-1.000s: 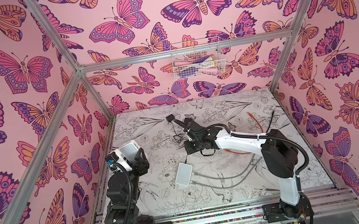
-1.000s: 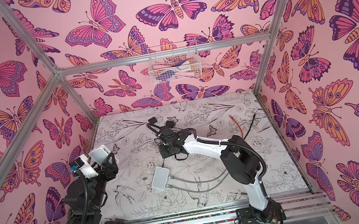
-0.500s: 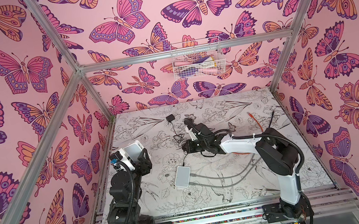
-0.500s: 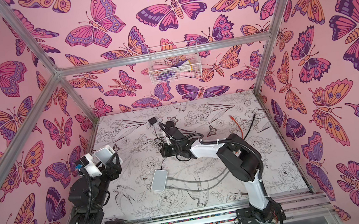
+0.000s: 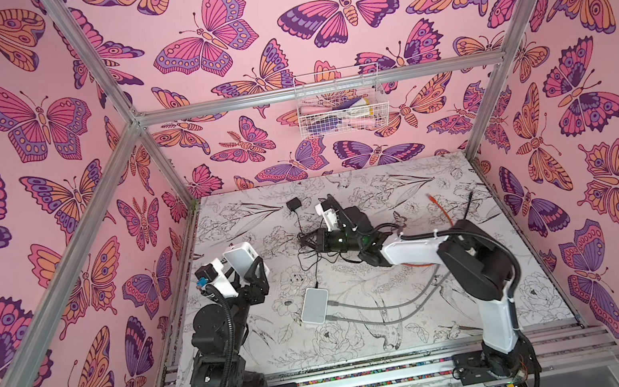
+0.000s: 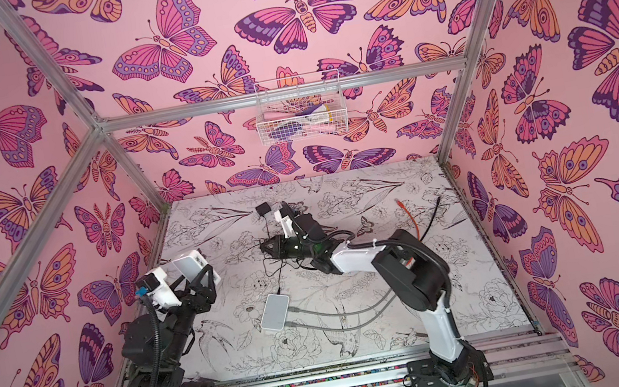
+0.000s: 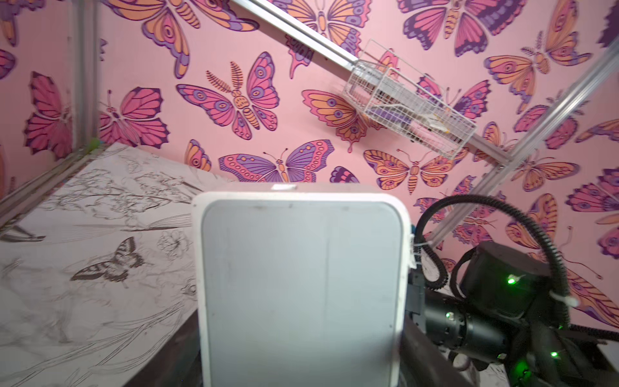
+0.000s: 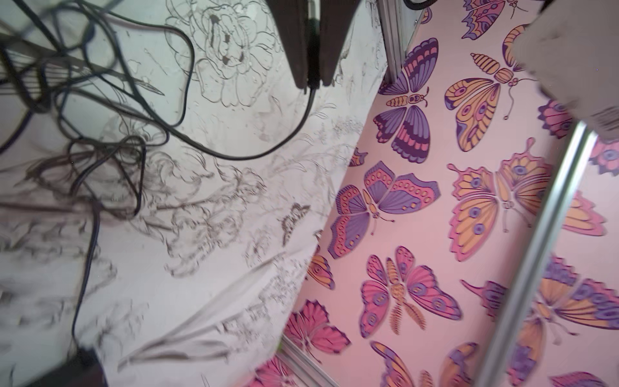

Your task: Insert the plug into the switch port

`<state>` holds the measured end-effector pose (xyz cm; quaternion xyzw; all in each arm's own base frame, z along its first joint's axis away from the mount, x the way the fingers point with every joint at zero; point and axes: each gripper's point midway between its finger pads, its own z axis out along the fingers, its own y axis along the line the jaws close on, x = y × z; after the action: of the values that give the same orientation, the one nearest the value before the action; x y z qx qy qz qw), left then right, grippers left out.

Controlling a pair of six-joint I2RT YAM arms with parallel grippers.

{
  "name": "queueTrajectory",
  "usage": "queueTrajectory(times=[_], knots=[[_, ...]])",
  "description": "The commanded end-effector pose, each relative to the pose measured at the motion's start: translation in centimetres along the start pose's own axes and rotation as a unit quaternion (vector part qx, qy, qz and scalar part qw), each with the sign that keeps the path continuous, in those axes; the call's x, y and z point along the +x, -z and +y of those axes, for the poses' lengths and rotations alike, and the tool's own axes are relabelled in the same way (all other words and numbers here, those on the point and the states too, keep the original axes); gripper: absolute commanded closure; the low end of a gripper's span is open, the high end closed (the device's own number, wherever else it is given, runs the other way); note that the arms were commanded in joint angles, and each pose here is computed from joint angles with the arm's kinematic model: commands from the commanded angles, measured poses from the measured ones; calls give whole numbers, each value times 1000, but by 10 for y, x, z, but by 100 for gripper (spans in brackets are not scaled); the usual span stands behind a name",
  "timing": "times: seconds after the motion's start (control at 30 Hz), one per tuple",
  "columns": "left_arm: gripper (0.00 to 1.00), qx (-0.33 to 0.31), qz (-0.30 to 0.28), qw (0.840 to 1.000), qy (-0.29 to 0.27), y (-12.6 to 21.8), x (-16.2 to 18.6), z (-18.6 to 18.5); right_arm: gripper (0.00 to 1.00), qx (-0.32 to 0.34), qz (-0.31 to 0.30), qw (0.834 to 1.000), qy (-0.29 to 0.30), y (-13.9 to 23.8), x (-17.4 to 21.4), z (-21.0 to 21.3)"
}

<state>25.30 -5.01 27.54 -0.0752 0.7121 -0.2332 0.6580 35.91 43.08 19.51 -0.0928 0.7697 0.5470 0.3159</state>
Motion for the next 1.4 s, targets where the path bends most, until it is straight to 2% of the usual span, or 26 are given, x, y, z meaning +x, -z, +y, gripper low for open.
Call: queueTrajectory(times=[0.0,0.13,0.23,0.33,0.4,0.5,0.57,0.7,1.0,1.17,1.37], knots=[[100,91,-16,996,2,-5,-2,-29,100,-23,-61,994,86,45,-39,48],[100,150,7,988,-23,-12,10,-54,100,-16,-80,988,133,84,-41,64],[100,211,15,974,-82,-10,28,-83,100,-24,-91,983,156,108,-38,71],[100,278,28,947,-160,-1,67,-112,100,-45,-95,980,168,122,-35,78],[100,329,15,923,-197,10,90,-128,100,-75,-82,978,175,126,-27,87],[100,390,-16,897,-209,25,107,-142,100,-124,-58,973,187,132,-15,104],[100,420,-17,884,-205,31,117,-147,100,-149,-56,970,184,137,-10,111],[100,441,-23,877,-188,36,121,-151,100,-172,-76,965,184,151,-7,118],[100,451,-22,878,-160,40,117,-157,100,-179,-92,955,219,175,-2,131],[100,457,-26,876,-152,47,118,-161,100,-194,-95,948,236,176,-7,142],[100,460,-17,876,-143,50,119,-161,100,-216,-85,946,226,171,-3,143]])
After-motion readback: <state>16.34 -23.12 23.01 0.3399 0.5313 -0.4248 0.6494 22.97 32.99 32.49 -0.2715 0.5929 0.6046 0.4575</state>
